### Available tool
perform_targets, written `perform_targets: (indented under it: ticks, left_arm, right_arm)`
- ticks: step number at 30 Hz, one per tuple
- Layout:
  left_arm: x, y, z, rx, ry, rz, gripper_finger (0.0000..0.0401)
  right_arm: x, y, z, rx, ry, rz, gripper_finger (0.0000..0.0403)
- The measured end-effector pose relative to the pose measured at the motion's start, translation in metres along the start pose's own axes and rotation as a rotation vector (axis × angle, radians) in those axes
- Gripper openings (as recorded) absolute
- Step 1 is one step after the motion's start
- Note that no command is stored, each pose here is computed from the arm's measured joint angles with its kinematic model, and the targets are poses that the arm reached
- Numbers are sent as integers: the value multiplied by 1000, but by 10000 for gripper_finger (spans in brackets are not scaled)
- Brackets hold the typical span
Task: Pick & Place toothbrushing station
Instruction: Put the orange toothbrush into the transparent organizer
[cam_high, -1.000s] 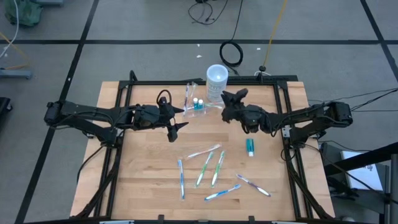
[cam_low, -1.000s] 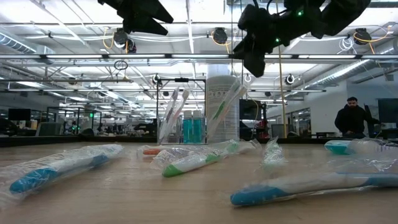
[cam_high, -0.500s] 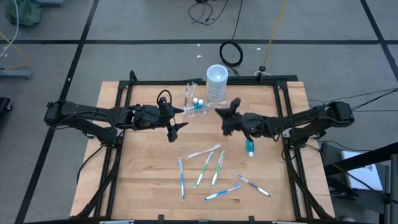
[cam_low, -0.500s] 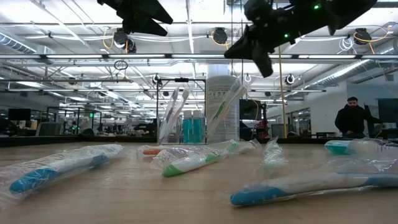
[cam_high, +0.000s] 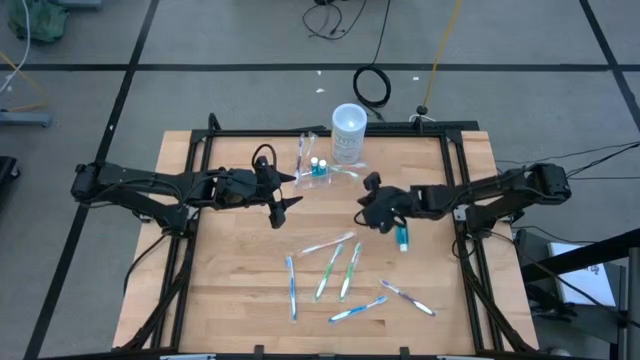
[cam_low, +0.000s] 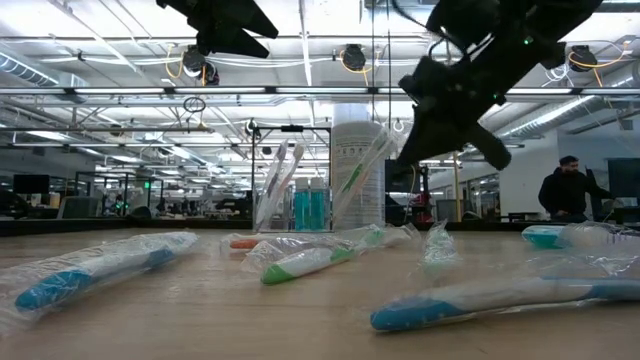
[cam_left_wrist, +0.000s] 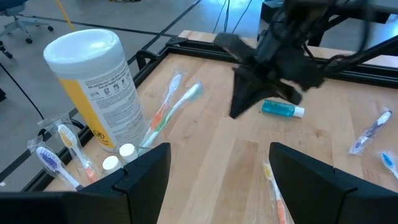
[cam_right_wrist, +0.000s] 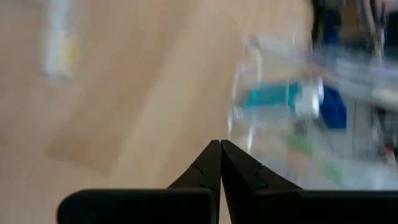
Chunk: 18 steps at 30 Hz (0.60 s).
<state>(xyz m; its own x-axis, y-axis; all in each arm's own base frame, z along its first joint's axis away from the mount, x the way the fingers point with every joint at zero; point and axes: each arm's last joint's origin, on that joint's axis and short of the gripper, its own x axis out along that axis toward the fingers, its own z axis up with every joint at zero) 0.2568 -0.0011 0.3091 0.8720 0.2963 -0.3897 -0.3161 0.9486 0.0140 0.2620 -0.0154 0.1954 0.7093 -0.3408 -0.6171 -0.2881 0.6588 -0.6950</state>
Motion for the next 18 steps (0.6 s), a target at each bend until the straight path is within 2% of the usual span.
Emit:
perform_targets:
  ticks: [3, 10, 15, 18]
  left_arm:
    - [0, 0, 0, -1, -1, 0, 273]
    - [0, 0, 0, -2, -2, 0, 274]
    - [0, 0, 0, -3, -2, 0, 274]
    - [0, 0, 0, -3, -2, 0, 273]
  right_arm:
    - [3, -9, -8, 96, 72, -86, 1]
    - [9, -38, -26, 301, 78, -224, 1]
    - [17, -43, -37, 330, 145, -268, 1]
    - [24, -44, -37, 304, 140, -291, 0]
